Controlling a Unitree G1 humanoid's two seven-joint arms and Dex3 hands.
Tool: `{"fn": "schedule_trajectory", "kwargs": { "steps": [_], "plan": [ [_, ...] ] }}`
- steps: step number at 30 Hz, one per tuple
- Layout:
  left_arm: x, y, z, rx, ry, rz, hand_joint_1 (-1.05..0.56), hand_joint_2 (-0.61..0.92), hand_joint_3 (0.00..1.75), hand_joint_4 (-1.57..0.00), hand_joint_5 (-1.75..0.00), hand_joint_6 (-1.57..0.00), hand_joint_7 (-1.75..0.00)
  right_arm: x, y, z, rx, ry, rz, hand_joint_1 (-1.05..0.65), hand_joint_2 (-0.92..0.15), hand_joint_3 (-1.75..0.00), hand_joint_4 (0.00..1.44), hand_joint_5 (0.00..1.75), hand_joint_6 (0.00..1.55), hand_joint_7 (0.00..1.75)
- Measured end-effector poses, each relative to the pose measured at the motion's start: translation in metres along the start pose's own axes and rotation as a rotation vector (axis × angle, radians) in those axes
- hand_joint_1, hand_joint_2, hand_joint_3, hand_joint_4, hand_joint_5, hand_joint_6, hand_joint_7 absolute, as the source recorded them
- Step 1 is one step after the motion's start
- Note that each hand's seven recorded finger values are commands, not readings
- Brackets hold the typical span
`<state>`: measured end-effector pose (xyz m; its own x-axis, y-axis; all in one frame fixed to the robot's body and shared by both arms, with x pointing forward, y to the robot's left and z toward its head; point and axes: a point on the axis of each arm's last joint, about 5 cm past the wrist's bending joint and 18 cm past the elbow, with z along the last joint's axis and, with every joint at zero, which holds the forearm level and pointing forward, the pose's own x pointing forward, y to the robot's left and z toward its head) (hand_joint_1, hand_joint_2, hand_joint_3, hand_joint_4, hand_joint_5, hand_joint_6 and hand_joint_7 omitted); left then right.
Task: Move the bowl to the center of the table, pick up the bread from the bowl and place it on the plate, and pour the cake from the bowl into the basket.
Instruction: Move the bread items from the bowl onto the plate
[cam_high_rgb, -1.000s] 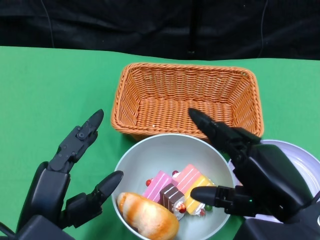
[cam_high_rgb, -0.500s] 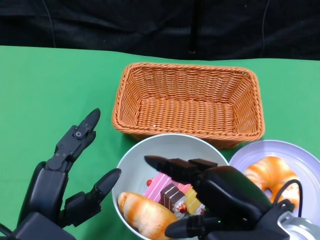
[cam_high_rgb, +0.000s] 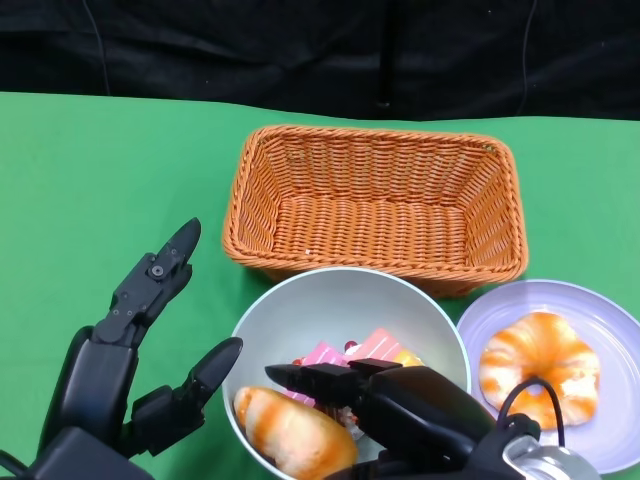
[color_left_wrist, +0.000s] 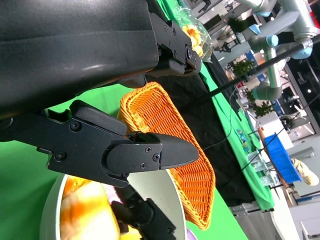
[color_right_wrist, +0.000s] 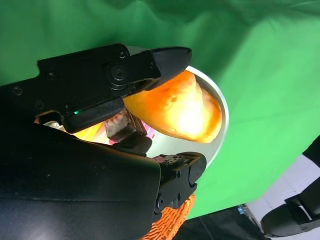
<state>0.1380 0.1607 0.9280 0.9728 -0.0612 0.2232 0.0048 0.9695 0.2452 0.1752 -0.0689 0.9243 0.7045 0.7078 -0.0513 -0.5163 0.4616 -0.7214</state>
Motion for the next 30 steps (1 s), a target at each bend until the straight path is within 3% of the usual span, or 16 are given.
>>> {"fn": "schedule_trajectory", "kwargs": {
  "steps": [5,7,9,10,15,16,17,18,22,30],
  "plan": [
    [0.000,-0.001,0.000,-0.001,0.002,0.003,-0.64,0.92,0.48,0.00,-0.65,-0.24,-0.01,0.007,0.007,-0.002,-0.014,-0.014,-0.010,-0.54,-0.92,-0.12,0.34,0.41,0.34,0.13],
    [0.000,-0.001,0.000,-0.003,0.002,0.004,-0.64,0.92,0.47,0.00,-0.64,-0.24,-0.01,0.009,0.011,-0.003,-0.024,-0.026,-0.034,-0.42,-0.92,-0.14,0.45,0.49,0.46,0.18],
    [0.000,-0.001,0.000,-0.006,0.002,0.006,-0.64,0.92,0.47,0.00,-0.64,-0.24,-0.01,0.010,0.014,-0.004,-0.032,-0.047,-0.071,-0.26,-0.92,-0.16,0.58,0.99,0.69,0.24],
    [0.000,-0.002,0.000,-0.008,0.002,0.006,-0.64,0.92,0.46,0.00,-0.64,-0.24,-0.01,0.011,0.016,-0.005,-0.031,-0.057,-0.086,-0.24,-0.92,-0.17,0.58,1.10,0.74,0.24],
    [0.000,-0.002,0.000,-0.009,0.002,0.008,-0.64,0.92,0.46,0.00,-0.65,-0.24,-0.01,0.013,0.020,-0.006,-0.026,-0.083,-0.116,-0.21,-0.92,-0.17,0.58,1.22,0.79,0.23],
    [0.000,-0.002,0.000,-0.009,0.002,0.008,-0.64,0.92,0.46,0.00,-0.65,-0.24,-0.01,0.013,0.021,-0.006,-0.028,-0.093,-0.136,-0.13,-0.77,-0.52,0.81,1.53,0.88,0.85],
    [0.000,-0.002,0.000,-0.008,0.002,0.009,-0.64,0.92,0.45,-0.01,-0.65,-0.25,-0.01,0.014,0.024,-0.007,-0.032,-0.112,-0.175,-0.10,-0.60,-0.86,0.88,1.64,0.81,1.26],
    [0.000,-0.002,0.000,-0.006,0.002,0.009,-0.64,0.92,0.45,-0.01,-0.66,-0.25,-0.01,0.014,0.026,-0.008,-0.033,-0.134,-0.217,-0.08,-0.47,-1.09,0.92,1.70,0.76,1.52],
    [0.000,-0.003,0.000,-0.001,0.002,0.009,-0.64,0.92,0.45,-0.01,-0.66,-0.25,-0.01,0.015,0.033,-0.010,-0.032,-0.187,-0.298,-0.07,-0.36,-1.28,0.95,1.74,0.72,1.71],
    [0.000,-0.003,0.000,0.003,0.003,0.008,-0.63,0.92,0.46,0.00,-0.66,-0.25,-0.01,0.016,0.036,-0.013,-0.018,-0.248,-0.428,-0.08,-0.30,-1.39,0.97,1.75,0.73,1.75]
  ]
}}
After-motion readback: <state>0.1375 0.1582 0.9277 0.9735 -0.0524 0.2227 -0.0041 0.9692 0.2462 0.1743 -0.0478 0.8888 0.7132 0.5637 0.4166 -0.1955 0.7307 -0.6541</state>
